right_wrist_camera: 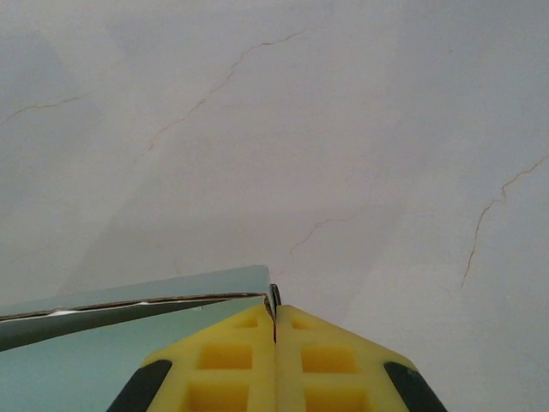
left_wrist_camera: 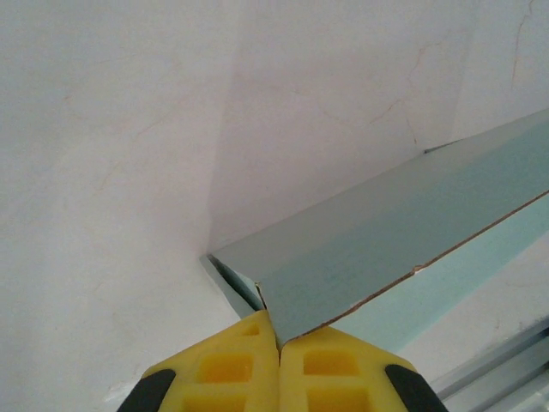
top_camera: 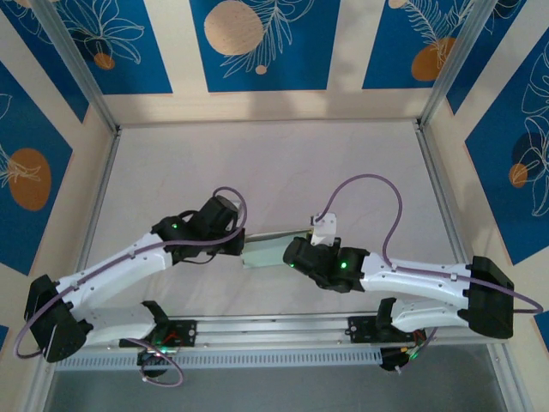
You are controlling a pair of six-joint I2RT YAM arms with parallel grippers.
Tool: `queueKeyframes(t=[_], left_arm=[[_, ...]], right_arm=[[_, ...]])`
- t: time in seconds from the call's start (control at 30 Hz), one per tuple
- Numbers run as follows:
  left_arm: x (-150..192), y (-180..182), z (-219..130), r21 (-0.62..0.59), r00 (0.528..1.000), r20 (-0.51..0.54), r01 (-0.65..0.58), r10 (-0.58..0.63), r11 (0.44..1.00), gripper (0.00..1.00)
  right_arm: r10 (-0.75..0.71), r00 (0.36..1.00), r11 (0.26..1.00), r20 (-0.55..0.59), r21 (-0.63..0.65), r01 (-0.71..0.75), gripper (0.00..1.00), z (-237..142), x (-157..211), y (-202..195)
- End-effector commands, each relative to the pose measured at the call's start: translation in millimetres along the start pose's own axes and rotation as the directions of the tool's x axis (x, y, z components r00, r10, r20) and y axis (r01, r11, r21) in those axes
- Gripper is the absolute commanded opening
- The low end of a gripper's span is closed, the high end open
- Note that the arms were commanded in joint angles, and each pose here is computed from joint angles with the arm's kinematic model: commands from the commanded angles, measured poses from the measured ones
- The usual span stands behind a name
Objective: Fold the paper box
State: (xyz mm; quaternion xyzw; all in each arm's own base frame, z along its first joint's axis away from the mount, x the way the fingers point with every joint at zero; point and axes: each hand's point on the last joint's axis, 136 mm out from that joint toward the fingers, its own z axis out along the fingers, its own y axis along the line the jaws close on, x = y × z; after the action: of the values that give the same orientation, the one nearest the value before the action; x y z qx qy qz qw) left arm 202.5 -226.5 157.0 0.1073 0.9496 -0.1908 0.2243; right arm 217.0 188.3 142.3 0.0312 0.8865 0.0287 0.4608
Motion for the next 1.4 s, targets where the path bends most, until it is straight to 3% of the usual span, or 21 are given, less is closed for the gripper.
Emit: queueKeyframes(t=[0.0, 0.37, 0.43, 0.5, 0.63, 0.87, 1.0, 1.2, 1.37], left_arm=[[3.5, 10.1, -1.4, -0.075, 0.998, 0.034, -0.046, 0.048, 0.996, 0.00], [7.8, 13.2, 5.5, -0.137, 0.993, 0.074, -0.078, 0.089, 0.987, 0.00], [6.0, 12.9, 5.1, -0.145, 0.993, 0.072, -0.084, 0.095, 0.986, 0.00], [6.2, 12.7, 6.4, -0.153, 0.993, 0.060, -0.087, 0.097, 0.984, 0.00], [6.6, 13.5, 8.8, -0.166, 0.993, 0.050, -0.094, 0.104, 0.982, 0.00], [2.9, 12.7, 8.9, -0.188, 0.993, 0.039, -0.106, 0.115, 0.976, 0.00], [1.2, 11.4, 9.9, -0.192, 0.992, 0.034, -0.110, 0.118, 0.975, 0.00], [1.4, 10.4, 10.8, -0.194, 0.992, 0.029, -0.113, 0.121, 0.974, 0.00], [1.3, 11.0, 10.1, -0.195, 0.992, 0.036, -0.114, 0.123, 0.974, 0.00]], right_arm=[[-0.111, 0.980, 0.988, -0.168, 0.086, 0.126, 0.00, 8.1, 51.8, -29.0], [-0.115, 0.981, 0.992, -0.156, 0.036, 0.122, 0.02, -0.5, 41.6, -23.6], [-0.127, 0.981, 0.992, -0.149, 0.000, 0.128, 0.09, -2.9, 37.6, -19.1], [-0.129, 0.980, 0.992, -0.153, -0.029, 0.126, 0.25, -4.2, 35.0, -16.9], [-0.128, 0.980, 0.990, -0.155, -0.078, 0.117, 0.40, -9.2, 31.2, -16.5], [-0.097, 0.980, 0.956, -0.174, -0.290, 0.043, 0.62, -19.8, 25.4, -6.6], [-0.100, 0.978, 0.881, -0.182, -0.474, 0.002, 0.72, -37.5, 21.6, 2.5], [0.013, 0.983, 0.755, -0.182, -0.643, -0.128, 0.72, -66.5, 0.9, -3.1], [0.204, 0.888, 0.679, -0.413, -0.594, -0.432, 0.61, -61.5, -12.2, -6.6]])
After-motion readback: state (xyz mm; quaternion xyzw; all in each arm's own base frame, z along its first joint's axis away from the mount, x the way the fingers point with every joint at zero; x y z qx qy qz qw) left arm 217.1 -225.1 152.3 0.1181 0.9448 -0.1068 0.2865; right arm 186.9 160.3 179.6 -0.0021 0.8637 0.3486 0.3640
